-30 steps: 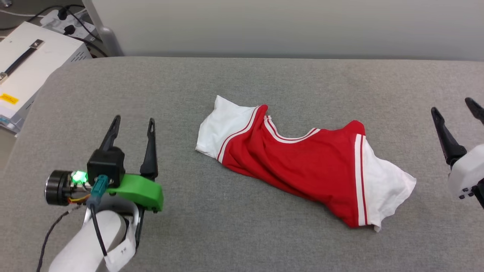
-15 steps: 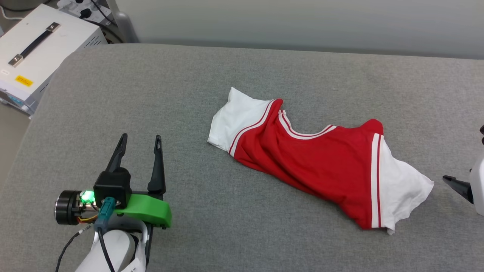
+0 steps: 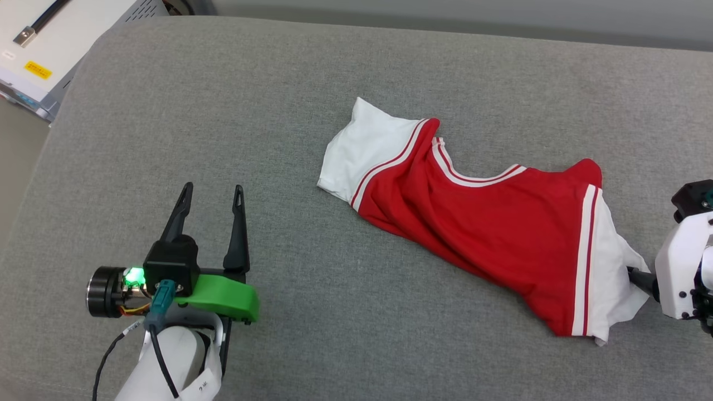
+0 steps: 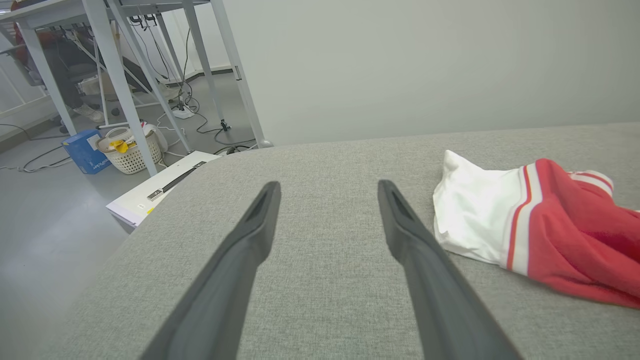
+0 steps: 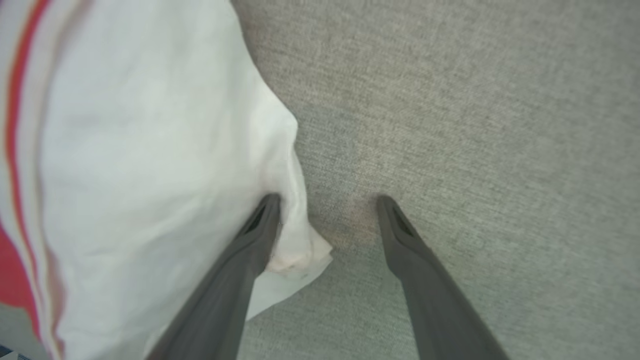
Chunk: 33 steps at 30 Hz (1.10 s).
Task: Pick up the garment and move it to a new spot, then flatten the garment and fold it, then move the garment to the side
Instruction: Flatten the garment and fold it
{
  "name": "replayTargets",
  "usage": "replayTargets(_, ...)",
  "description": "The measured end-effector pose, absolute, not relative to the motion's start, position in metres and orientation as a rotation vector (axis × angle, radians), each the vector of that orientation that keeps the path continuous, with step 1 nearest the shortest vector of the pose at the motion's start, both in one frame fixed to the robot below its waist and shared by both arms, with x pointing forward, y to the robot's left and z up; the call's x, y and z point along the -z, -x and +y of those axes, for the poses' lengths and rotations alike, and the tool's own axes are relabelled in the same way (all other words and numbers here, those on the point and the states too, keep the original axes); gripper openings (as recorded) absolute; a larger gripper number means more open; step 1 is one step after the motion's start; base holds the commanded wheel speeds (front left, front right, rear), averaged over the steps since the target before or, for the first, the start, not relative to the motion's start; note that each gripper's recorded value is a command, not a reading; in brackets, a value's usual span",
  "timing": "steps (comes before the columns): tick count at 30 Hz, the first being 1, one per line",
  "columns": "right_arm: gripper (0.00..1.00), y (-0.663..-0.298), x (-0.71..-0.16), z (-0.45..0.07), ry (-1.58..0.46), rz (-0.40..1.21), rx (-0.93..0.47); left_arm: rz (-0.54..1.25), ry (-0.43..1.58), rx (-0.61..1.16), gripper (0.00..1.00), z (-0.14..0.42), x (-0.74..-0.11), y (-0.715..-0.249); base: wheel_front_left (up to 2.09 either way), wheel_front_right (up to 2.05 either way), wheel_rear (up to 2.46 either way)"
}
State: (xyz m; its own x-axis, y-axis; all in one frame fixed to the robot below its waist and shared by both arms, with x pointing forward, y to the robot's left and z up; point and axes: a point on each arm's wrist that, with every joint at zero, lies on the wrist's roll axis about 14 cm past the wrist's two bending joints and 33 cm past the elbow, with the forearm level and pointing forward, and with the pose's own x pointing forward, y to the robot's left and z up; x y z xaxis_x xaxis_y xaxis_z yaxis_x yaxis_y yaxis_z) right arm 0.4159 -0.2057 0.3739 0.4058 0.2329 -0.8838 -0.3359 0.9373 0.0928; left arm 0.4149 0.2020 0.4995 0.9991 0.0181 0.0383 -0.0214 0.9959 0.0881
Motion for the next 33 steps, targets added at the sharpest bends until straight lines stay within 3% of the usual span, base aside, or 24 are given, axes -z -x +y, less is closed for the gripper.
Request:
replayTargets(6, 1.0, -0.411, -0.359, -0.207, 0.119, 1.091, -0.364, -0.023, -0.084, -0.034, 1.0, 0.206, -0.493, -0.417, 0.0, 0.0, 0.0)
replayTargets(7, 0.05, -0.413, -0.36, -0.207, 0.118, 1.068, -0.364, -0.024, -0.091, -0.033, 1.0, 0.207, -0.493, -0.418, 0.0, 0.0, 0.0)
replayTargets(8, 0.0, -0.414, -0.362, -0.208, 0.117, 1.044, -0.363, -0.023, -0.096, -0.031, 1.0, 0.207, -0.493, -0.419, 0.0, 0.0, 0.0)
replayTargets(14, 0.0, -0.427, -0.392, -0.214, 0.106, 0.854, -0.34, -0.048, -0.11, 0.0, 1.0, 0.206, -0.502, -0.421, 0.0, 0.0, 0.0)
replayTargets(21, 0.0, -0.434, -0.451, -0.257, 0.145, 0.66, -0.255, -0.13, -0.138, 0.064, 1.0, 0.2, -0.533, -0.437, 0.0, 0.0, 0.0)
replayTargets(33, 0.0, -0.394, -0.477, -0.308, 0.151, 0.604, -0.12, -0.256, -0.232, 0.305, 1.0, 0.153, -0.619, -0.511, 0.0, 0.0, 0.0)
